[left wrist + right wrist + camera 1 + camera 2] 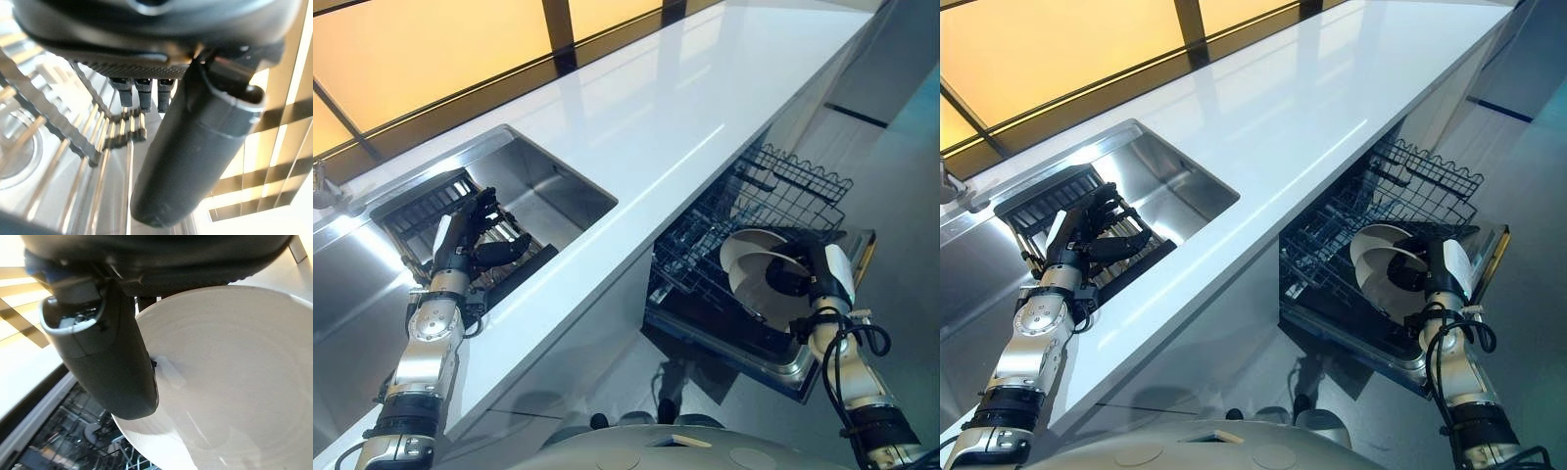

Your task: Pick up plates and place into dishwasher.

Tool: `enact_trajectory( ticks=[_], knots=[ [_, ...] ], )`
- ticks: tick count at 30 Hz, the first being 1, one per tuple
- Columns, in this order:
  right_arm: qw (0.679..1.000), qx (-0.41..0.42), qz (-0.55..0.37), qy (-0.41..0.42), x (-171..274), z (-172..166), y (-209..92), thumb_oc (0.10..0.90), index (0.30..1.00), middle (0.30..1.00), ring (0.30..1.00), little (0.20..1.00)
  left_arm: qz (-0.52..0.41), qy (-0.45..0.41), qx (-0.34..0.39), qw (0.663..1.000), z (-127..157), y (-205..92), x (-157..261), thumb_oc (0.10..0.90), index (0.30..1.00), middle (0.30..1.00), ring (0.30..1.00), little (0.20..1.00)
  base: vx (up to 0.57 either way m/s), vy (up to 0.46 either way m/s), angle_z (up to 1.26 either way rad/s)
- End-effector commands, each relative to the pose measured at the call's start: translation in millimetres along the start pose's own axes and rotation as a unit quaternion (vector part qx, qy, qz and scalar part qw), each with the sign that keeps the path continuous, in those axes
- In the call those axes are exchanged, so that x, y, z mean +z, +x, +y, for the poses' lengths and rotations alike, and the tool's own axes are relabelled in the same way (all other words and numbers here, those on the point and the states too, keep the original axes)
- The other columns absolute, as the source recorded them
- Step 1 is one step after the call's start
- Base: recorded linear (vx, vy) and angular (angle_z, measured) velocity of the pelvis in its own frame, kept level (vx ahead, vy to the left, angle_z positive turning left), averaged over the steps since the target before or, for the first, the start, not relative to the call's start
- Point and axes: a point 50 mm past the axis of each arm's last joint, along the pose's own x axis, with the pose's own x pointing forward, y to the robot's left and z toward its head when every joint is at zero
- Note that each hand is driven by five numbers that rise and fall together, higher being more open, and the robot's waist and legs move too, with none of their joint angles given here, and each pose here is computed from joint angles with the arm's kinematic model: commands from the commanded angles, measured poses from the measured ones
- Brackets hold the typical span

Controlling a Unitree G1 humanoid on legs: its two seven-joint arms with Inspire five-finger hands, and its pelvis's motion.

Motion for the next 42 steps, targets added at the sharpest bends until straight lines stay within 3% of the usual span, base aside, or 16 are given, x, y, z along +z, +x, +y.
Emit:
enact_trajectory(
  ticks=[1,6,24,25,26,27,42],
  knots=[
    [0.996,-0.080,-0.033,-0.024,20,-23,22,0.100,0.300,0.300,0.300,0.200,-0.014,0.009,0.003,1.000,10,-6,-1,0.800,0.900,0.900,0.900,0.900,0.03,0.006,0.12],
    [0.997,-0.070,-0.007,-0.021,11,-12,22,0.100,0.300,0.300,0.300,0.200,-0.010,0.009,-0.008,1.000,7,-6,-2,0.800,0.900,0.900,0.900,0.900,0.04,0.005,0.14],
    [0.995,-0.020,-0.101,0.014,49,12,16,0.100,0.300,0.300,0.300,0.200,-0.007,0.000,-0.047,0.999,-16,-4,-4,0.800,0.900,0.900,0.900,0.900,0.01,0.003,0.03],
    [0.994,-0.014,-0.103,0.020,52,14,15,0.171,0.361,0.361,0.361,0.271,-0.006,0.000,-0.051,0.999,-17,-5,-6,0.800,0.900,0.900,0.900,0.900,0.00,0.000,0.00],
    [0.994,-0.009,-0.105,0.024,53,15,15,0.671,0.789,0.789,0.789,0.771,-0.006,-0.001,-0.052,0.999,-18,-5,-6,0.800,0.900,0.900,0.900,0.900,0.00,0.000,0.00],
    [0.994,-0.009,-0.105,0.025,53,16,15,0.800,0.900,0.900,0.900,0.900,-0.006,-0.001,-0.053,0.999,-19,-5,-6,0.800,0.900,0.900,0.900,0.900,0.00,0.000,0.00],
    [0.978,-0.004,-0.185,0.102,83,-10,6,0.800,0.900,0.900,0.900,0.900,0.000,-0.003,-0.047,0.999,-16,-7,-8,0.800,0.900,0.900,0.900,0.900,0.00,0.000,0.00]
  ],
)
